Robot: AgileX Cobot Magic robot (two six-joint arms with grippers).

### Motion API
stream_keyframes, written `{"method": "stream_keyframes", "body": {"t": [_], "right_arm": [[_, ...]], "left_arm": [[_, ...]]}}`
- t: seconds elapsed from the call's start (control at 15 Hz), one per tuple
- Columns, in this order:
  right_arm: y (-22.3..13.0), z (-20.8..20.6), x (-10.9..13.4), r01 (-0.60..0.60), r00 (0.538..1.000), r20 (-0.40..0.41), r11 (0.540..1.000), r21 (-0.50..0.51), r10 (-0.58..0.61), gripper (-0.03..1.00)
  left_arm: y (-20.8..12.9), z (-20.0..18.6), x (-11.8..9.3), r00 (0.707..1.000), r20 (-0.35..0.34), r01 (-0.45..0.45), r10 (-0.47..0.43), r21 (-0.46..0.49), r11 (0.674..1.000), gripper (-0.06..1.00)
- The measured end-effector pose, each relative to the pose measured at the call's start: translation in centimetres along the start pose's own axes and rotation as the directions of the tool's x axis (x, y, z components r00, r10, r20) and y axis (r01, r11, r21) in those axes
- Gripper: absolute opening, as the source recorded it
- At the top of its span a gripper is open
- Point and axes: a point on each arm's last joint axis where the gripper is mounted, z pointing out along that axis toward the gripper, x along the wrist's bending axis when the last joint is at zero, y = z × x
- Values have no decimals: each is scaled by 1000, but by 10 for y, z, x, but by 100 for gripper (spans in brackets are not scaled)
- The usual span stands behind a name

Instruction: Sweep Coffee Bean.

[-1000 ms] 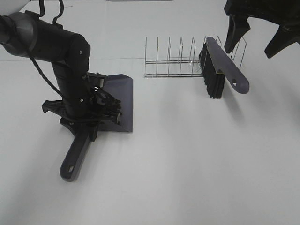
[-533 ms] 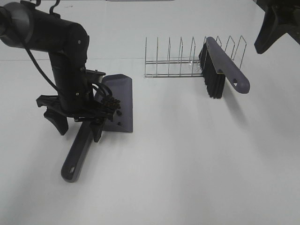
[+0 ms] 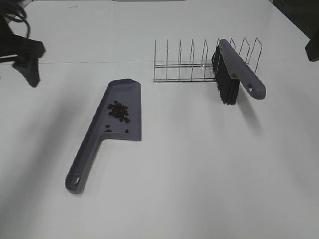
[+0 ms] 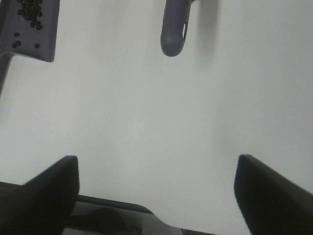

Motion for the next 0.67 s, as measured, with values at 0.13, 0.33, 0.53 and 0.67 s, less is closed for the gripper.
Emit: {"method": "stream_keyframes", "body": {"t": [0.13, 0.33, 0.53, 0.67], "right_arm": [[-15, -6, 0, -2, 1000, -11, 1000, -15, 2, 73], [-60, -22, 0, -12, 998, -59, 997, -71, 8, 73], [-121, -30, -3, -4, 996, -87, 987, -159, -10, 73], [-154, -28, -9, 44, 997, -59, 975, -218, -59, 73]], "left_arm": [[-30, -22, 14, 1000, -6, 31, -31, -24, 999, 71], [-115, -51, 22, 998, -45, 34, -39, -96, 995, 71], [-209, -77, 21, 998, -58, 17, -34, -272, 962, 71], [-253, -91, 20, 998, -60, 6, -35, -428, 904, 71]]}}
